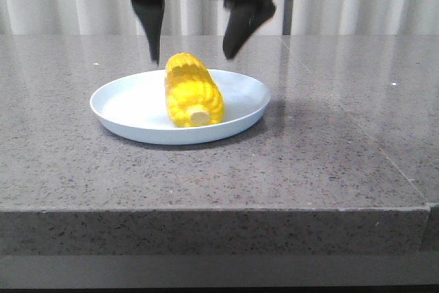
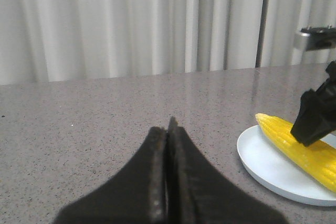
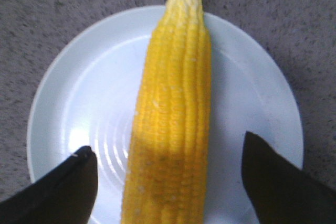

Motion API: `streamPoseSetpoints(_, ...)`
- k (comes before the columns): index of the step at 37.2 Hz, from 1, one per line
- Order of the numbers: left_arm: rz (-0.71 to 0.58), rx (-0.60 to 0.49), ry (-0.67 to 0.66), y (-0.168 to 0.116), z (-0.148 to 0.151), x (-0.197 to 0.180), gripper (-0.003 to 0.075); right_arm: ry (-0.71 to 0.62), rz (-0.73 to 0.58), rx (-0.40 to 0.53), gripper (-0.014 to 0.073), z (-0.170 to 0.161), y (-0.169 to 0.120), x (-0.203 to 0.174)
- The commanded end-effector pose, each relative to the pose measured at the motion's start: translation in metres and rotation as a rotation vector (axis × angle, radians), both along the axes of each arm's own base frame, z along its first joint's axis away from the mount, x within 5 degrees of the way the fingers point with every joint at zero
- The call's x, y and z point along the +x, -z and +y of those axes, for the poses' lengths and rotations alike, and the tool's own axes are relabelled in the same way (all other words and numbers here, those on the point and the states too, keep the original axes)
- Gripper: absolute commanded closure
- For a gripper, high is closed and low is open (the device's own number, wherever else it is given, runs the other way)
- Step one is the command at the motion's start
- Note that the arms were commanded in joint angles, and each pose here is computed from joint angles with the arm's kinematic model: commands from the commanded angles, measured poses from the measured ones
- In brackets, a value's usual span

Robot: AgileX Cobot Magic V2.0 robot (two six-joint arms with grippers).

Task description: Place corn on plate with both arms

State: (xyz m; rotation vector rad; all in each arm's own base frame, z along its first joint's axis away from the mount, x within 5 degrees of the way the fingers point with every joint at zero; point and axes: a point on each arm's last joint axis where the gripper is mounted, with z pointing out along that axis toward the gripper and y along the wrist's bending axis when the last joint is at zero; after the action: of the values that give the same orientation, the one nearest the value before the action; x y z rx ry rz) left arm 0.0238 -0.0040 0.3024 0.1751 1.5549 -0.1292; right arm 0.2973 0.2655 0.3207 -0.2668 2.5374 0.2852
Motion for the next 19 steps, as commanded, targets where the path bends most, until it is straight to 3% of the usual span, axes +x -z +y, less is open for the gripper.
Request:
streamPoseSetpoints(1, -0.08, -0.024, -0.001, -0.013, 0.0, -0.001, 0.0741, -0.004, -0.157, 0.113, 0.0095, -0.016, -0.063, -0.013)
streamPoseSetpoints(7, -0.08, -0.024, -0.001, -0.013, 0.0, -0.001, 0.0741, 0.003, -0.224, 0.154, 0.0381, -0.027, -0.094, -0.023)
streamPoseSetpoints(11, -0.08, -0.024, -0.001, -0.013, 0.0, -0.001, 0.0741, 0.035, -0.244, 0.164, 0.0509, -0.042, -0.105, -0.023)
streamPoseSetpoints(17, -0.08, -0.024, -0.001, -0.013, 0.0, -0.001, 0.0741, 0.161, -0.228, 0.132, 0.0585, -0.086, -0.116, -0.016)
streamPoseSetpoints(19, -0.08, -0.024, -0.001, -0.013, 0.0, -0.001, 0.0741, 0.192, -0.223, 0.112, 0.0647, -0.105, -0.121, -0.015)
